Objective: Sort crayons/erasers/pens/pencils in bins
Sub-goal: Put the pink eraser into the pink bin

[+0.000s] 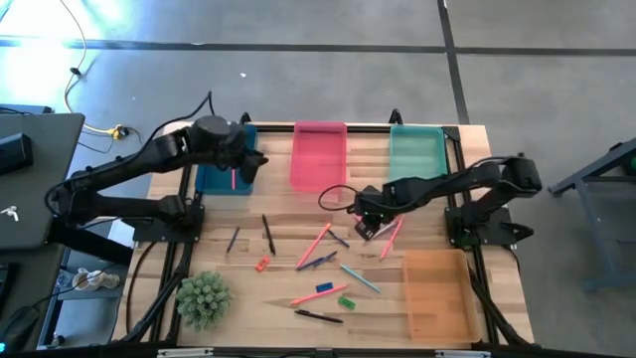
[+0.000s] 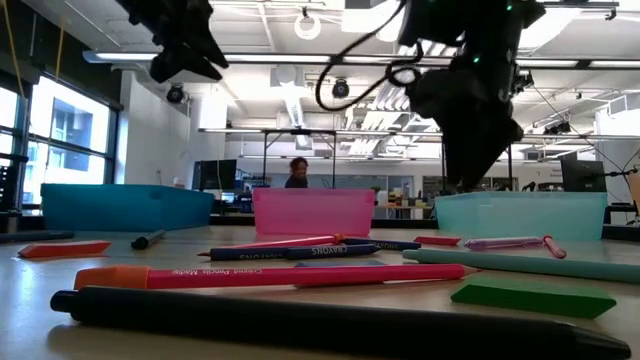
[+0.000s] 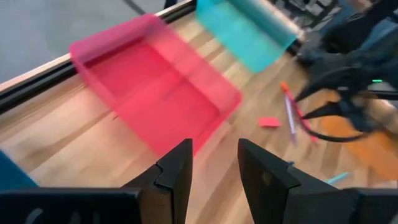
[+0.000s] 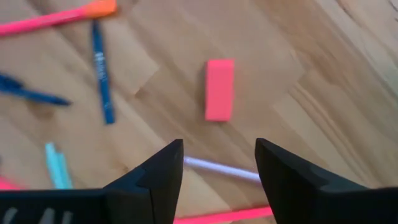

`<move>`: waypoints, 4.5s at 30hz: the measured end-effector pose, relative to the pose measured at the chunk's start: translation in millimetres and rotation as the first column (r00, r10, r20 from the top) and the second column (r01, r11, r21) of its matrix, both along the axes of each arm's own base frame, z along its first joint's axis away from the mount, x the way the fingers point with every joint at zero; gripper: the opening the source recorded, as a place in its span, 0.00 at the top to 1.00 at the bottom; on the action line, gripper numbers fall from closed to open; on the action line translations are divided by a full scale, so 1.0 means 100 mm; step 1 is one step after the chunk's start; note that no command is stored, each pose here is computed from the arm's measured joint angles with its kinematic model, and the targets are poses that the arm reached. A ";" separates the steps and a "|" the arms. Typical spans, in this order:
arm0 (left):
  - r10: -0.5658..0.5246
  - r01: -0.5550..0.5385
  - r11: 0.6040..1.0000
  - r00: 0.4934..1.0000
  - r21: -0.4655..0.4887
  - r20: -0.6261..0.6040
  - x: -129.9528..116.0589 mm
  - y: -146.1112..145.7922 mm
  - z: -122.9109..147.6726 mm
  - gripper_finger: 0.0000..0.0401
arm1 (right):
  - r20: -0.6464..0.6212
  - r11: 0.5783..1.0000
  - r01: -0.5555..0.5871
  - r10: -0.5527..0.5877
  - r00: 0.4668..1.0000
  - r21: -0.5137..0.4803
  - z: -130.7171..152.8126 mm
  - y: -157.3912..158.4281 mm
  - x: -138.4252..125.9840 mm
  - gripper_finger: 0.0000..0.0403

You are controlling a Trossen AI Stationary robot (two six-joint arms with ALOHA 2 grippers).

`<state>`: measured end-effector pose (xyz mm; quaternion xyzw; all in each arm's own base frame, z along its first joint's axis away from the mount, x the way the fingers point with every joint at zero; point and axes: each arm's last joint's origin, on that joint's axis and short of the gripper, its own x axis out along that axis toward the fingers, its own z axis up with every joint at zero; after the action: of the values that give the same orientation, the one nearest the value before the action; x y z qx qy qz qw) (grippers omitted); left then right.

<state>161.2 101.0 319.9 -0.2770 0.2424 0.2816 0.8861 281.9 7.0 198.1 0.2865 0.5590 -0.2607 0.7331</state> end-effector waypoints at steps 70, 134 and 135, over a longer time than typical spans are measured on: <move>0.032 -0.032 0.999 0.999 0.044 -0.006 -0.04 -0.02 0.03 0.71 | -0.005 0.991 -0.119 0.120 0.993 0.053 -0.12 0.11 0.66 0.81; 0.019 -0.162 0.941 0.903 -0.298 -0.430 0.25 -0.40 -0.53 0.71 | 0.152 0.949 -0.171 0.216 0.965 -0.265 -0.16 -1.43 1.08 0.81; 0.015 -0.158 0.941 0.903 -0.301 -0.429 0.26 -0.42 -0.53 0.71 | 0.153 0.950 -0.172 0.217 0.964 -0.260 -0.16 -1.42 1.08 0.81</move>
<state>187.2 59.1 267.3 -0.3640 0.4583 0.3298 0.7408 389.9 -134.8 181.9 0.1595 0.4796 -0.2267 0.8326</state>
